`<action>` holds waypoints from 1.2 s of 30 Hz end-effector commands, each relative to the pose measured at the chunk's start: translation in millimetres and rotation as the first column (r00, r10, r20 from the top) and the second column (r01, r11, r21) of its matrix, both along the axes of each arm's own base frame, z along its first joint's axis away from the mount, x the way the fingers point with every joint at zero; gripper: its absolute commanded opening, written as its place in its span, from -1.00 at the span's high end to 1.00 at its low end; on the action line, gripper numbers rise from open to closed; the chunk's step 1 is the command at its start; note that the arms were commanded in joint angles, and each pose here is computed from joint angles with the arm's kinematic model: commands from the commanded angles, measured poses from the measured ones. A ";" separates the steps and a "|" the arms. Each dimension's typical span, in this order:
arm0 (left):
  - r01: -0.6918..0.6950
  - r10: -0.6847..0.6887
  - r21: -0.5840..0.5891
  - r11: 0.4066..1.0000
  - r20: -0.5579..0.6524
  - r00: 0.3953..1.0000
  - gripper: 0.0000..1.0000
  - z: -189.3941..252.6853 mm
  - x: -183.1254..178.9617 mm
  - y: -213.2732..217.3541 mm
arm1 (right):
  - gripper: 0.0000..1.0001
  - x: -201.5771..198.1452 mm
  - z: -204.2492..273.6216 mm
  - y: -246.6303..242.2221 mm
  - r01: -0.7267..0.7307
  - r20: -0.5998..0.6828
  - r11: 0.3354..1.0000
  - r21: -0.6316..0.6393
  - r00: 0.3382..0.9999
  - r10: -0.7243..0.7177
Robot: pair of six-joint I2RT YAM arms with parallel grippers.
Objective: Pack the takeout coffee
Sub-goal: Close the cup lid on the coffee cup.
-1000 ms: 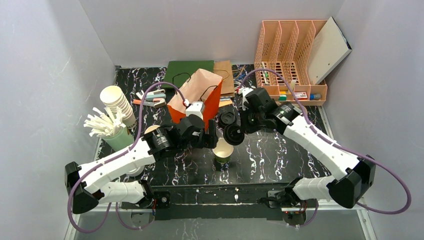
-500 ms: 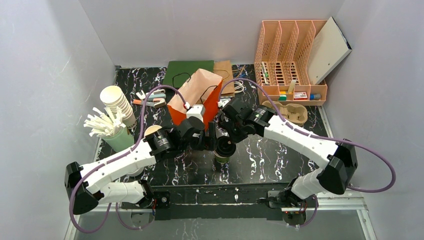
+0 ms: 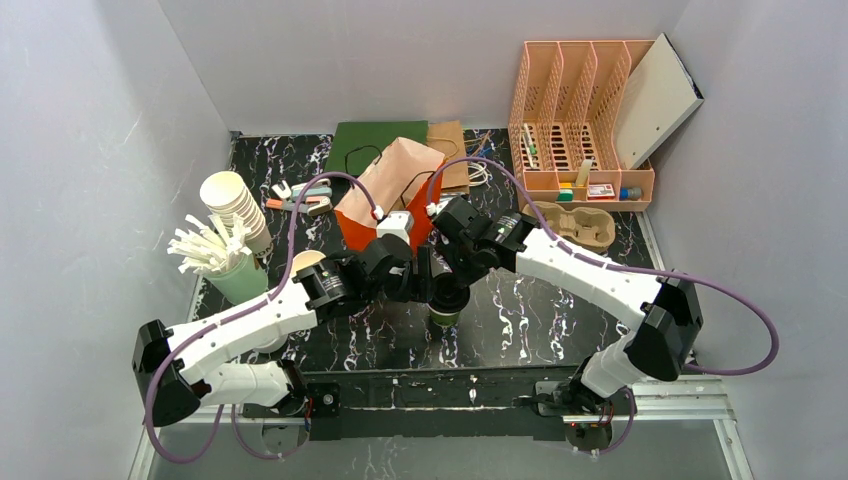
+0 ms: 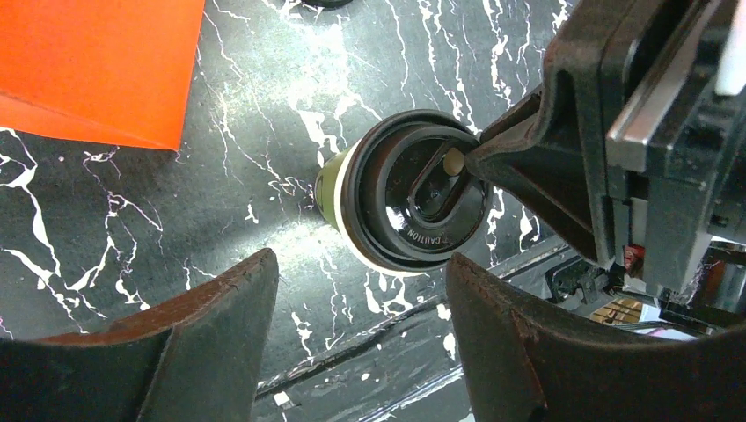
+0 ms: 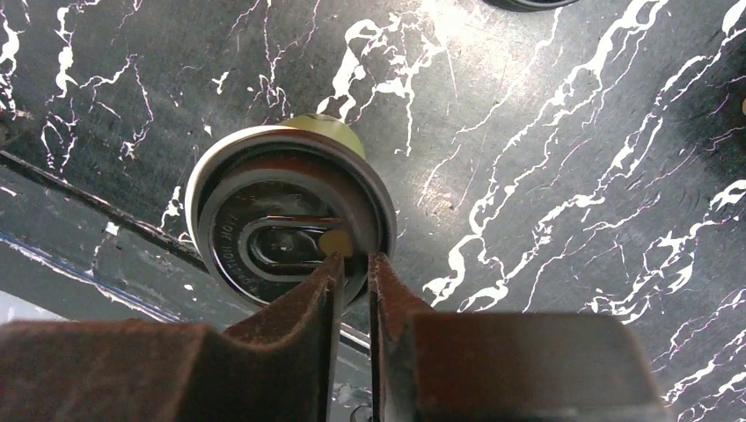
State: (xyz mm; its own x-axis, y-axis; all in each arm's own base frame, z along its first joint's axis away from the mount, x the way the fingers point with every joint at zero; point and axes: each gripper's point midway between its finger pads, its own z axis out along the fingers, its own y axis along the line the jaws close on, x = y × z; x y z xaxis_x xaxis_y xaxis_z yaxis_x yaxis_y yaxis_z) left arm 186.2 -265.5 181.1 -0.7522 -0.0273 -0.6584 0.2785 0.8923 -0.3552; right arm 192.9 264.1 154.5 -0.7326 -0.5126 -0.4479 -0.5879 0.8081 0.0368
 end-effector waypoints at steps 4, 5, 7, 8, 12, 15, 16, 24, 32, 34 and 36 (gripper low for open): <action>-0.007 0.008 0.036 0.999 -0.003 1.000 -0.33 -9.9 3.1 5.2 | 0.39 3.2 16.2 13.0 -0.004 0.026 0.999 0.050 1.000 0.002; -0.007 0.007 0.039 0.999 -0.006 1.000 -0.33 -11.2 2.8 5.3 | 0.37 2.4 15.9 13.6 -0.006 0.024 0.999 0.053 1.000 0.004; -0.008 0.008 0.040 0.999 -0.008 1.000 -0.33 -11.9 3.3 5.2 | 0.34 1.5 16.6 14.6 -0.008 0.022 0.998 0.066 1.000 0.006; -0.007 0.007 0.043 0.999 -0.009 1.000 -0.33 -13.0 3.3 5.2 | 0.32 1.4 17.3 14.6 -0.007 0.024 0.997 0.072 1.000 0.005; -0.003 0.004 0.052 0.999 -0.010 1.000 -0.31 -15.5 4.0 4.5 | 0.27 1.6 24.3 13.0 0.007 0.042 0.996 0.092 0.999 -0.011; 0.001 0.000 0.053 0.999 -0.013 1.000 -0.25 -17.6 4.3 2.6 | 0.11 2.5 35.5 10.5 0.021 0.075 0.991 0.133 0.997 -0.031; 0.001 -0.001 0.051 0.999 -0.014 1.000 -0.23 -17.9 4.7 1.9 | 0.06 3.1 38.6 10.2 0.025 0.085 0.988 0.151 0.996 -0.038; 0.018 -0.017 0.026 1.000 -0.028 0.999 -0.18 -20.7 3.6 -6.9 | -0.14 7.6 41.3 5.7 0.068 0.014 0.943 0.327 0.997 -0.077; 0.019 -0.018 0.008 1.000 -0.033 0.999 -0.17 -22.1 -1.9 -2.6 | -0.29 11.3 31.1 0.6 0.104 -0.077 0.900 0.424 0.994 -0.078; 0.017 -0.017 0.001 1.000 -0.039 0.999 -0.14 -22.4 -3.7 -1.5 | -0.27 10.6 28.4 2.3 0.098 -0.088 0.899 0.427 0.994 -0.067; 0.017 -0.017 -0.009 1.000 -0.046 0.999 -0.08 -23.1 -5.6 -1.1 | -0.21 9.7 26.2 4.9 0.092 -0.099 0.897 0.432 0.994 -0.054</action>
State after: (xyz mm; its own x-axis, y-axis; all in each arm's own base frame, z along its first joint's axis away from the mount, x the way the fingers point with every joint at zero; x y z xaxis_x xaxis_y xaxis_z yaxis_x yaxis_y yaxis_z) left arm 183.1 -269.7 150.7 -0.7833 0.0134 -0.6215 0.2864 0.8951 -0.3417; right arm 202.8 251.9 163.8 -0.8229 -0.2441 -0.5131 -0.4673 0.8045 0.3666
